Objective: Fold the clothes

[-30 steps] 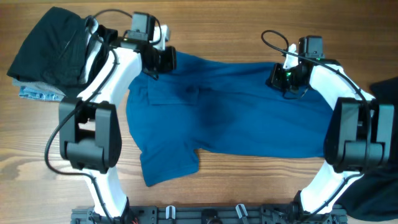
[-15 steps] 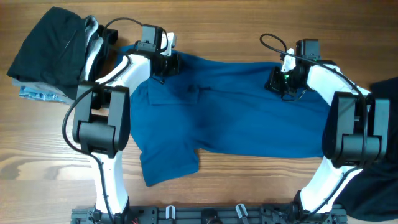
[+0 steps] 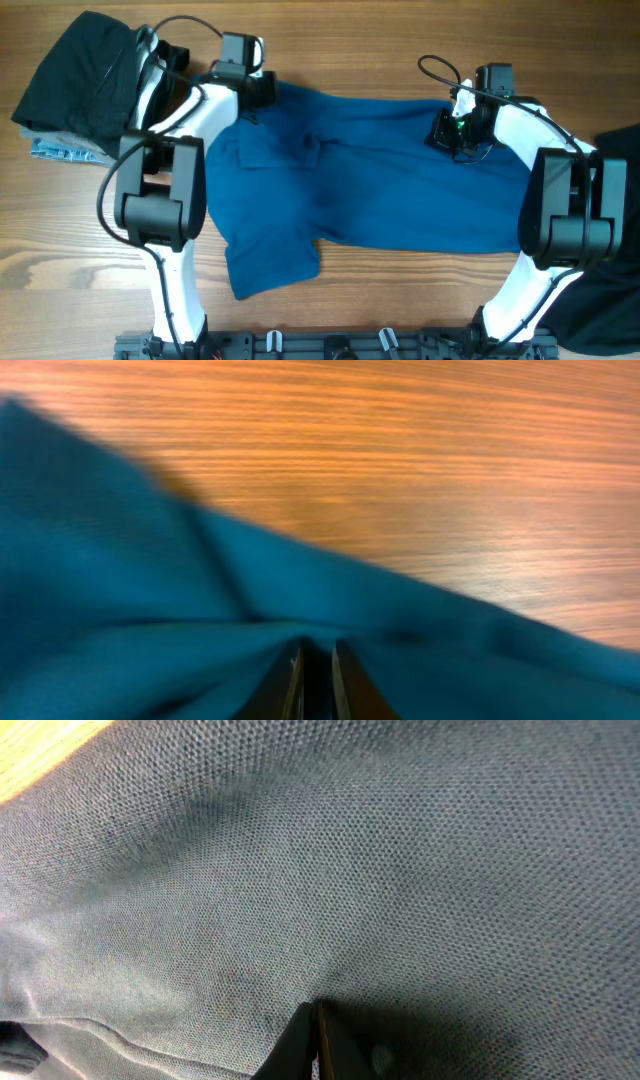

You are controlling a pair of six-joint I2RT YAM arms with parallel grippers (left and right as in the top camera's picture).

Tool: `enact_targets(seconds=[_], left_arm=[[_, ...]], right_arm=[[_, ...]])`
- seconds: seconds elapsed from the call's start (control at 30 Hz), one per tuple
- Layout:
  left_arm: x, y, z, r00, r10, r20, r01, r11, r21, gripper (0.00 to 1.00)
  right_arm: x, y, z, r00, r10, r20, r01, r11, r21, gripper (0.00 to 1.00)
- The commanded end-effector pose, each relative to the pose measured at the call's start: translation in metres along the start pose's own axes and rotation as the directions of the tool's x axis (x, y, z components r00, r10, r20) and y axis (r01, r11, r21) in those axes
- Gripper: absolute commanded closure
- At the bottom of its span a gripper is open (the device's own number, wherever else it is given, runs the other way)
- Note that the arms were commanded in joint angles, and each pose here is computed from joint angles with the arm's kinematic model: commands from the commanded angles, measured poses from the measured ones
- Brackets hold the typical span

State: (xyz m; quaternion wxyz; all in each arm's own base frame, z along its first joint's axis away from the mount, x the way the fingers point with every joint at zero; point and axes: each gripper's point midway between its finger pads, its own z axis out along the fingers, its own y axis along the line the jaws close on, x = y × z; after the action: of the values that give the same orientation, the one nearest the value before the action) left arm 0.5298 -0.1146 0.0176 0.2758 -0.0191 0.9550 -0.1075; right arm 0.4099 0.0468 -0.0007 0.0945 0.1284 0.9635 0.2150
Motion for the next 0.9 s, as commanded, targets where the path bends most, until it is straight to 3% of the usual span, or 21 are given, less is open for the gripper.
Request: enact_targets(seconds=[0.0, 0.07, 0.2, 0.3, 0.43, 0.53, 0.67, 0.73, 0.8, 0.87], left_arm=[[-0.032, 0.033, -0.009, 0.999, -0.027, 0.046, 0.030, 0.998, -0.054, 0.89], [-0.057, 0.016, -0.032, 0.997, -0.039, 0.066, 0.034, 0.997, 0.066, 0.80], [-0.076, 0.003, -0.078, 0.996, -0.037, 0.083, 0.029, 0.995, 0.094, 0.73], [-0.032, 0.012, -0.082, 0.993, -0.065, -0.096, 0.069, 0.997, 0.044, 0.76], [0.024, 0.033, -0.062, 0.950, -0.104, -0.295, 0.092, 0.994, -0.055, 0.66], [0.034, 0.042, -0.048, 0.941, -0.110, -0.320, 0.085, 0.992, -0.092, 0.56], [0.019, 0.042, -0.026, 0.964, -0.095, -0.248, 0.080, 0.994, -0.071, 0.54], [0.020, 0.044, -0.014, 0.966, -0.095, -0.241, 0.080, 0.994, -0.069, 0.60], [0.022, 0.040, -0.009, 0.965, -0.094, -0.244, 0.085, 0.995, -0.051, 0.90], [0.016, 0.034, -0.014, 0.968, -0.091, -0.234, 0.088, 0.996, -0.023, 0.96]], right_arm=[[0.008, -0.005, 0.007, 0.999, 0.016, -0.035, -0.015, 1.000, 0.024, 0.96], [0.011, -0.006, 0.007, 0.999, 0.021, -0.045, -0.020, 0.999, 0.027, 0.96], [0.015, -0.007, 0.006, 0.998, 0.029, -0.062, -0.027, 0.999, 0.032, 0.96], [0.020, -0.008, 0.006, 0.996, 0.036, -0.079, -0.034, 0.999, 0.037, 0.96], [0.021, -0.008, 0.006, 0.996, 0.040, -0.085, -0.036, 0.999, 0.039, 0.94], [0.021, -0.008, 0.006, 0.996, 0.039, -0.084, -0.036, 0.999, 0.039, 0.94], [0.021, -0.008, 0.006, 0.996, 0.039, -0.084, -0.035, 0.999, 0.039, 0.94], [0.021, -0.008, 0.006, 0.996, 0.039, -0.084, -0.035, 0.999, 0.039, 0.94], [0.021, -0.008, 0.006, 0.996, 0.039, -0.085, -0.036, 0.999, 0.039, 0.94], [0.021, -0.008, 0.006, 0.996, 0.039, -0.085, -0.036, 0.999, 0.039, 0.94]])
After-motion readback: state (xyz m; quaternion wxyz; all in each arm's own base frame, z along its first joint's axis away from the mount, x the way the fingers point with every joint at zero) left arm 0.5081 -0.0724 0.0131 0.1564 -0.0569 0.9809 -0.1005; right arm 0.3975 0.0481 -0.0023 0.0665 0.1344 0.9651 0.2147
